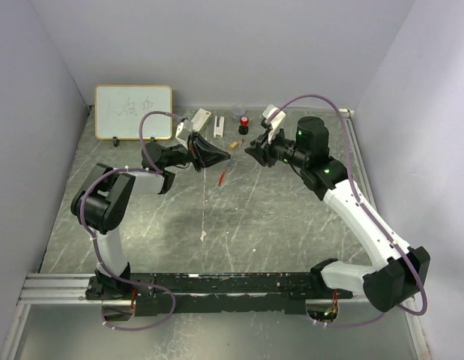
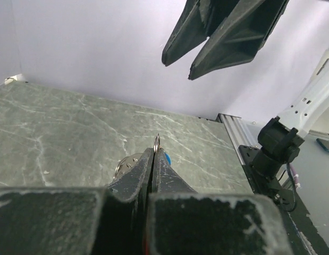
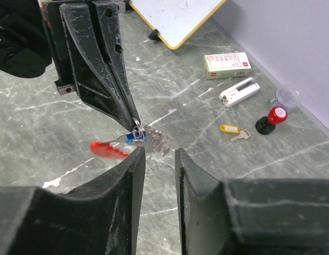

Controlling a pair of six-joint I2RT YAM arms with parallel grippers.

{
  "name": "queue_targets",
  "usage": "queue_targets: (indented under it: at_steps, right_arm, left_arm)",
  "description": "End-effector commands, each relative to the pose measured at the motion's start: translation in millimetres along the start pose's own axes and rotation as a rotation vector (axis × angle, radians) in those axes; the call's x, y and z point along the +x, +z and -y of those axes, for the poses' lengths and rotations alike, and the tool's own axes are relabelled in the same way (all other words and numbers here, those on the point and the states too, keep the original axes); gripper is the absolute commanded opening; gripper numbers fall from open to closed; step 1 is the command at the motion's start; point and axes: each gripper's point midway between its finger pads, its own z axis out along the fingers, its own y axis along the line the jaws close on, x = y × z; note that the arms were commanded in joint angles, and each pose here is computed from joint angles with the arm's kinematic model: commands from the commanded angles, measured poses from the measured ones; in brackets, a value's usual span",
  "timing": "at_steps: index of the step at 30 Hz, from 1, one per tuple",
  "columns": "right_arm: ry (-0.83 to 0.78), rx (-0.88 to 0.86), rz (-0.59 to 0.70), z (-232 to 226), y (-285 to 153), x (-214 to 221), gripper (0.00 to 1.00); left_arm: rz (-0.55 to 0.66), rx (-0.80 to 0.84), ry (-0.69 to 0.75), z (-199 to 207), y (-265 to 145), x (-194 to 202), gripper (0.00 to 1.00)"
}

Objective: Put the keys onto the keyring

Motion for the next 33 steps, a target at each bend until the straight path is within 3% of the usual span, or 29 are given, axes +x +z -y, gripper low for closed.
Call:
queue_targets:
  at_steps: [1,26,33]
  right_arm:
    - [-0.007,-0.065,0.055,-10,2,-11,0.31]
    - [0.040,-0.236,0.037,-28,34,19,0.32]
    - [0.051,-0.239,0.019,-28,38,28,0.01]
  left_arm:
    - [0.111,0.130,0.218,36,3,-45,0.07]
    - [0.122,0.167,0.256,48,7,-66,0.07]
    - [0.128,0.168,0.263,50,7,-69,0.07]
